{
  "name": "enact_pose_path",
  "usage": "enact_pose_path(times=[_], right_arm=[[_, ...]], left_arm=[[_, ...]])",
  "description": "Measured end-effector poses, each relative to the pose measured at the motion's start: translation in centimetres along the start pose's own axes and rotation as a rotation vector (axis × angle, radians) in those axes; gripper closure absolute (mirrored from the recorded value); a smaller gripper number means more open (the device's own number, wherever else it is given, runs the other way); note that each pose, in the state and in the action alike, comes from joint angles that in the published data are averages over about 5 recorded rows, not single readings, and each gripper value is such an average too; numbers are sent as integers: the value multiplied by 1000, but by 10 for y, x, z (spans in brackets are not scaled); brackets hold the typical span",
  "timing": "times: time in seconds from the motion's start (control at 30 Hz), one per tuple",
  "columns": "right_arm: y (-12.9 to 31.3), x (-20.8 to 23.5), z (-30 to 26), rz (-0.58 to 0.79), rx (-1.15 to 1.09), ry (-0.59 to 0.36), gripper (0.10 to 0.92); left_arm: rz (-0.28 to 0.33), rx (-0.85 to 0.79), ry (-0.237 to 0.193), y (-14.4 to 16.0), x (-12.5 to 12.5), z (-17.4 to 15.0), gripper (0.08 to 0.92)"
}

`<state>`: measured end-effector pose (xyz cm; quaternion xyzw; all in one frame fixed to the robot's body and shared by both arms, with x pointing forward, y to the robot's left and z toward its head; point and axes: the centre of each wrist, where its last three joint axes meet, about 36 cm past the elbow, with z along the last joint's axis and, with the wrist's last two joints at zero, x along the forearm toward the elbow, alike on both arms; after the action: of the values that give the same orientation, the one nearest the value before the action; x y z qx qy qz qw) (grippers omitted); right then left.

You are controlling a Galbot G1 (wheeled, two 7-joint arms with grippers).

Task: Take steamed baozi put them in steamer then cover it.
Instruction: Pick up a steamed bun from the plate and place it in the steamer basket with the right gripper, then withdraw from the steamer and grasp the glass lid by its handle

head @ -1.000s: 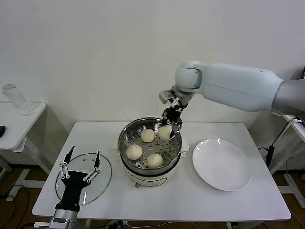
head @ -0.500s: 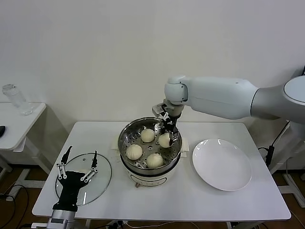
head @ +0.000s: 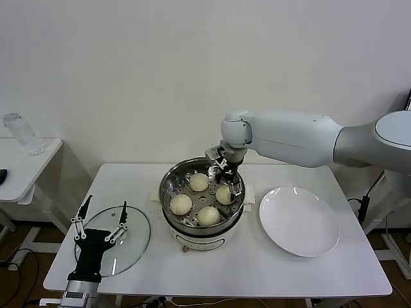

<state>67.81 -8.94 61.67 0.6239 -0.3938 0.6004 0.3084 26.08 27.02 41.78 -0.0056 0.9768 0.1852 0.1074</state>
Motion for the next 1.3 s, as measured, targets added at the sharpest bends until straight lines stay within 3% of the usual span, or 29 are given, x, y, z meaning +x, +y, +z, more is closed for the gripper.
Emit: enact_pose_path(times=[0.2, 0.37, 0.6, 0.9, 1.1, 1.3], right_arm=[[12, 15, 11, 96, -15, -133, 199], [32, 28, 35, 289, -37, -290, 200], [76, 13, 70, 757, -145, -551, 200], [131, -40, 95, 1338, -442, -866, 200], [175, -86, 109, 1577, -667, -986, 200], [225, -131, 121, 1738, -880, -1022, 200]], left_arm=[[-17, -46, -4, 3, -2, 4, 177], [-25, -113, -8, 4, -4, 9, 177], [-39, -236, -21, 7, -6, 19, 177], [-45, -388, -22, 13, -8, 35, 177], [-27, -520, -10, 21, -5, 49, 177], [14, -703, 14, 34, 2, 69, 177]])
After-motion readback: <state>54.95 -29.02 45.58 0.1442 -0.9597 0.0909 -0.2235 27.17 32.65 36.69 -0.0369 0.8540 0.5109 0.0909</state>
